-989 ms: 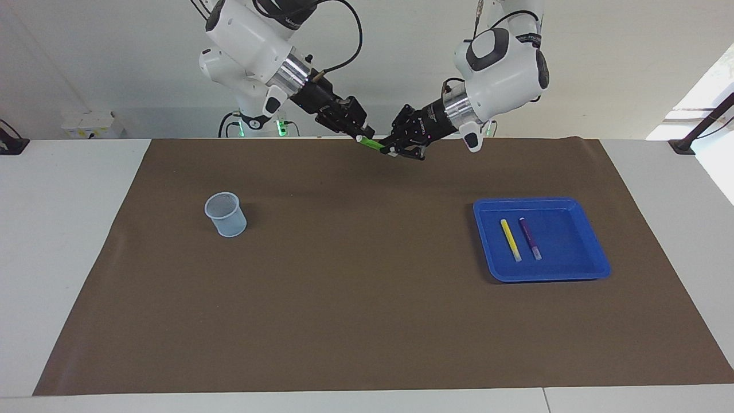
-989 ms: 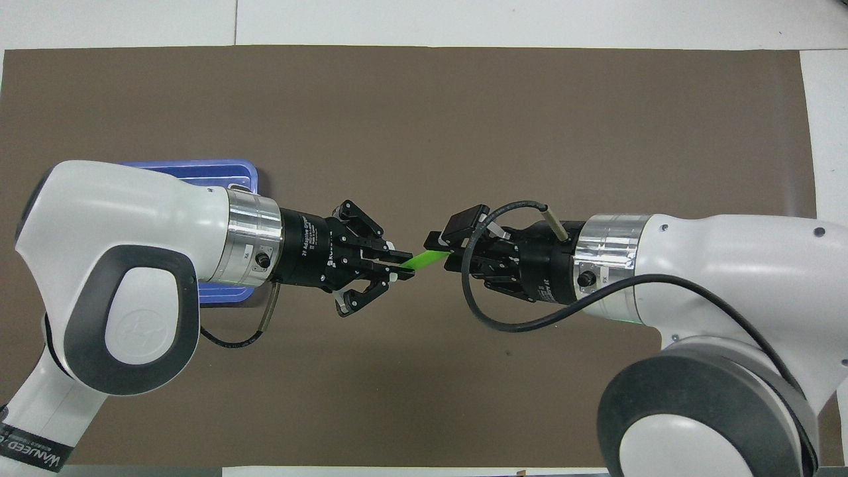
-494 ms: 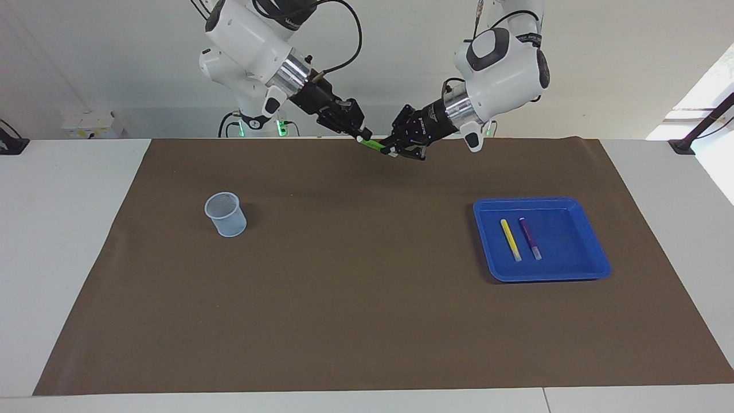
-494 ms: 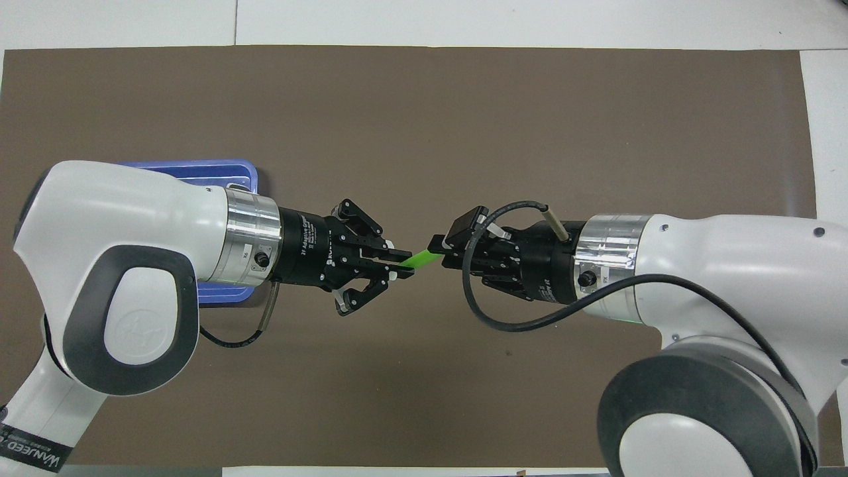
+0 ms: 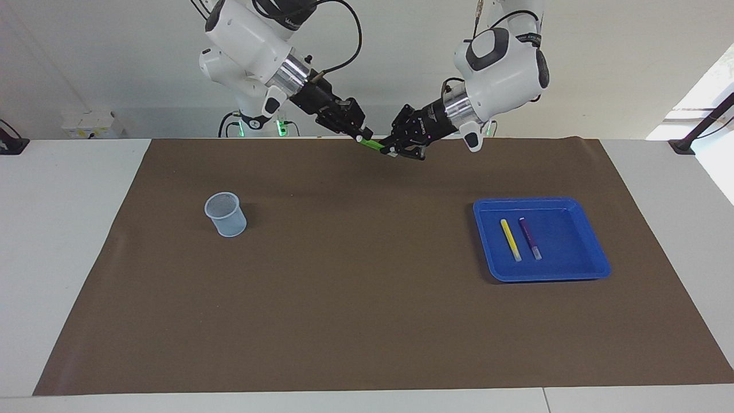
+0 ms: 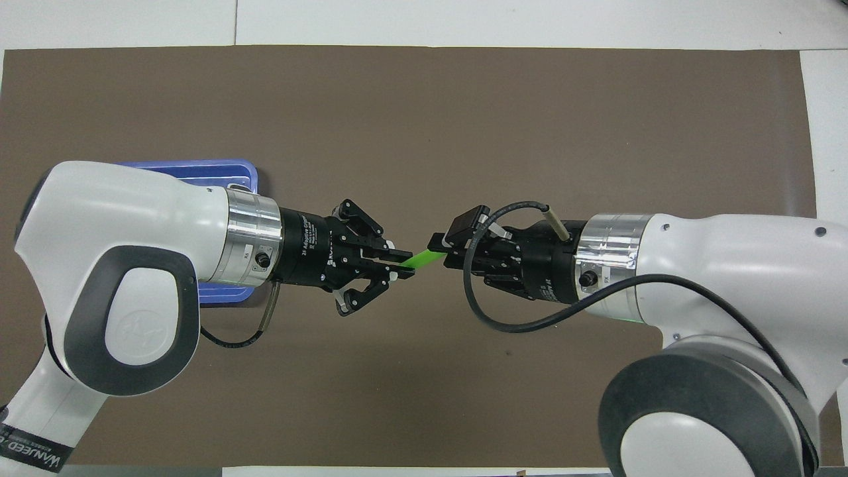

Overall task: Transfer and insert pens with both arms
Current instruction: 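Grasp the green pen tip with the right gripper, open the left gripper, then insert the green pen into the clear cup with the right gripper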

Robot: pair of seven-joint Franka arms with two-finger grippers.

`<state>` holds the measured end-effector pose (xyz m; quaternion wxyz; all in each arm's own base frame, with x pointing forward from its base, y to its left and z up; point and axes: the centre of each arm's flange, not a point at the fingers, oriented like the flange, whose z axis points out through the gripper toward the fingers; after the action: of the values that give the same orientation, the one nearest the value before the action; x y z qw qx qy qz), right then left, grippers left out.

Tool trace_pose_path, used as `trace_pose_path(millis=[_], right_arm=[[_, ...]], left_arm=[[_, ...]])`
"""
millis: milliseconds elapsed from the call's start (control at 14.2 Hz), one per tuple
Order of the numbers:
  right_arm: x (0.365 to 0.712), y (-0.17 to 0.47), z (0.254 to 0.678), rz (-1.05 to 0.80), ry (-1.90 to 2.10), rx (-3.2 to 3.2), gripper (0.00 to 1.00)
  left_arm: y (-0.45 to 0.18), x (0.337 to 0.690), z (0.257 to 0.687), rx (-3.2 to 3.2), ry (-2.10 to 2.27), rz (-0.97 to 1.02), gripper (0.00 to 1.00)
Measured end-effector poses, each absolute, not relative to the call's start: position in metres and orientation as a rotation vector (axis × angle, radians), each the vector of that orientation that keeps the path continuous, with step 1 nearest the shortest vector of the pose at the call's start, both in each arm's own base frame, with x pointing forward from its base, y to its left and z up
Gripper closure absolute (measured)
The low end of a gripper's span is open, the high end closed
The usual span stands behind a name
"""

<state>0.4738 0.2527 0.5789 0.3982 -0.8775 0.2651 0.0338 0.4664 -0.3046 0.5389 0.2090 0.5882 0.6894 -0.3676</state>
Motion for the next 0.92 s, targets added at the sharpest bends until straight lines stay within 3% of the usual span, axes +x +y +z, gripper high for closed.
trace_pose_path(millis=[71,141,565,706,918], right_arm=[[0.4746,0.2508,0.5782,0.078,0.663,-2.227,0.78],[0.4756,0.2481,0.5756,0.075,0.664,-2.233,0.81],[0.4760,0.2472,0.5755,0.069,0.654,-2.235,0.81],[0.4760,0.2472,0.5757,0.064,0.645,-2.239,0.82],[0.4744,0.2462,0.5738,0.052,0.593,-2.306,0.82]], left_arm=[[-0.3037,0.4673,0.5393,1.631,1.919,-1.019,0.84],[-0.3020,0.4679,0.5405,1.627,1.918,-1.016,0.84],[-0.3021,0.4681,0.5412,1.624,1.917,-1.012,0.84],[-0.3038,0.4678,0.5424,1.620,1.914,-1.002,0.69],[-0.3075,0.4660,0.5429,1.620,1.913,-1.000,0.35]])
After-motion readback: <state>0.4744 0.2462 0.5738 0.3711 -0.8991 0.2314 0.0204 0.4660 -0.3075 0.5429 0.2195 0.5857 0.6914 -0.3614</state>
